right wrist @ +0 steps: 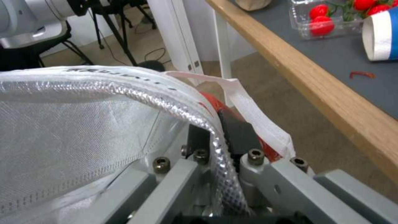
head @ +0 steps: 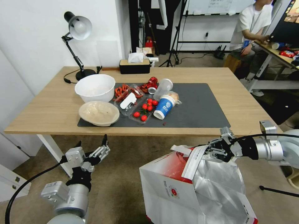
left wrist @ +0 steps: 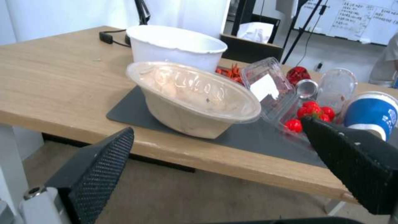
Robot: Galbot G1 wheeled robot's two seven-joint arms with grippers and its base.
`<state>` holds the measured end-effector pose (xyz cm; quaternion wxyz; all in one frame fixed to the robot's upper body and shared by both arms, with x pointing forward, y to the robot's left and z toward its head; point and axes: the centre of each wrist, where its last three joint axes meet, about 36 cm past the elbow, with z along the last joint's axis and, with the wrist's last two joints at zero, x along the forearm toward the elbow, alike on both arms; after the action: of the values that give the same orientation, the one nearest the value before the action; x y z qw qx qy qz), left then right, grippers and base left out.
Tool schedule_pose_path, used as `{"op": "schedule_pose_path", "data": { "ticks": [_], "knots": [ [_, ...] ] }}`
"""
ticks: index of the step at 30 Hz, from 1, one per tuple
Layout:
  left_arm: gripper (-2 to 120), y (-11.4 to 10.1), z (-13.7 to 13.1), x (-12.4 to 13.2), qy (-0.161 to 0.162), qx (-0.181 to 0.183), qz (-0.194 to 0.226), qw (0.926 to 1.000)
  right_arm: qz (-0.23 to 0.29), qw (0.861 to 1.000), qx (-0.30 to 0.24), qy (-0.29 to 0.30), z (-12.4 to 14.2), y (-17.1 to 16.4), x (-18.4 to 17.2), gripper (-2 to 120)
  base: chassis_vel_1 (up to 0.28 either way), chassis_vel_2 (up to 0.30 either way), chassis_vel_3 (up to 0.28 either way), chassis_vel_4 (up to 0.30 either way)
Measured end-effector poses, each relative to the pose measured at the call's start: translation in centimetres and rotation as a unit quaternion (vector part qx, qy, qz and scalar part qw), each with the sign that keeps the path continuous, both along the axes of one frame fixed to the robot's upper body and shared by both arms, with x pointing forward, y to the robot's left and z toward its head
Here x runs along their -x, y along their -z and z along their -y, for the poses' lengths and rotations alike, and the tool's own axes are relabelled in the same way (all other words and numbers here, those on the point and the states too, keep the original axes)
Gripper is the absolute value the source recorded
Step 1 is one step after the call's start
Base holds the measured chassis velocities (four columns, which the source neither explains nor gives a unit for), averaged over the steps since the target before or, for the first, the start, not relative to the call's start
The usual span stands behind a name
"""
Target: Pick up the food delivery bag from the floor and place it on the table.
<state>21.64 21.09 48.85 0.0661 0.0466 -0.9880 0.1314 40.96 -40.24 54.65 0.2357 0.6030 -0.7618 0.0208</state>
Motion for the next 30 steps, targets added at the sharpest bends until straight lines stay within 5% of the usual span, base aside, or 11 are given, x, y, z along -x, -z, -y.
{"op": "schedule_pose_path", "data": {
  "ticks": [30],
  "knots": [
    [100, 0.34, -0.17, 0.23, 0.015, 0.000, 0.005, 0.9999, 0.004, 1.000, -0.004, 0.006, -0.33, 0.00, 0.28, 0, 0.000, 0.000, 0.000, 0.000]
  ]
}}
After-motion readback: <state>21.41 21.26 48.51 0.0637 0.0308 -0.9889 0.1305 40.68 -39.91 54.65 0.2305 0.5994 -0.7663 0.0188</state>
